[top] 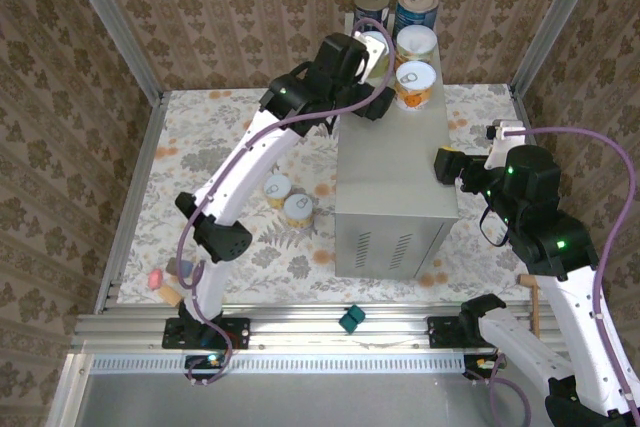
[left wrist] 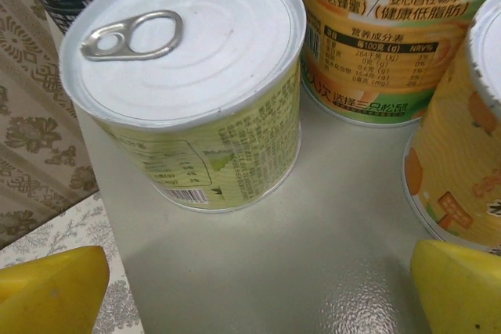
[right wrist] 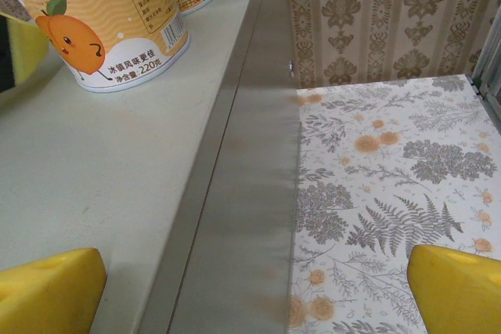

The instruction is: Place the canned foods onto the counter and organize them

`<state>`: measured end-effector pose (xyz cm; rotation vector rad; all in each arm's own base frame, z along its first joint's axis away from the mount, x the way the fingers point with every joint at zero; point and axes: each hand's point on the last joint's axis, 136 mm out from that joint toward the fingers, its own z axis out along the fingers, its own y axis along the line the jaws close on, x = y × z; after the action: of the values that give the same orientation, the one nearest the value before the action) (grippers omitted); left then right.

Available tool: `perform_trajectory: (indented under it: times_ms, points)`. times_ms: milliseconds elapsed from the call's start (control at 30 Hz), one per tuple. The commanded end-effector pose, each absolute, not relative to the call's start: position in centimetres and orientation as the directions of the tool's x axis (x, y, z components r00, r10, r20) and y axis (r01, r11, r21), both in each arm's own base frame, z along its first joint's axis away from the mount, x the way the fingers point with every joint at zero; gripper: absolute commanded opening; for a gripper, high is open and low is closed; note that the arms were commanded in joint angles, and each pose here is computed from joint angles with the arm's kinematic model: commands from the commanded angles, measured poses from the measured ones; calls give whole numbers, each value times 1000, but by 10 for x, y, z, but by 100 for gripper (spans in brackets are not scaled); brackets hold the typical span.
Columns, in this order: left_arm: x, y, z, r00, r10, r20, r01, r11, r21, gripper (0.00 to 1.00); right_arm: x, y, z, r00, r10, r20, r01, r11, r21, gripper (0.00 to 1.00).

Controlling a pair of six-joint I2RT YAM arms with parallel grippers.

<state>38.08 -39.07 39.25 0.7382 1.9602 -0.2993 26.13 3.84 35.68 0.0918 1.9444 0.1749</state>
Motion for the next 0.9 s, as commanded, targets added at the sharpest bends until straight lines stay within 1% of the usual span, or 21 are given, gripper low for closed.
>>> perform_trajectory:
  times_ms: [0, 867]
  points:
    - [380, -391, 401, -318, 357, -878, 608, 787, 100, 100, 259, 37, 336, -434, 123, -892, -12, 990, 142, 100]
    - [376, -399, 394, -323, 369, -872, 619, 779, 101, 100, 257, 36, 330, -442, 121, -889, -6, 990, 138, 100]
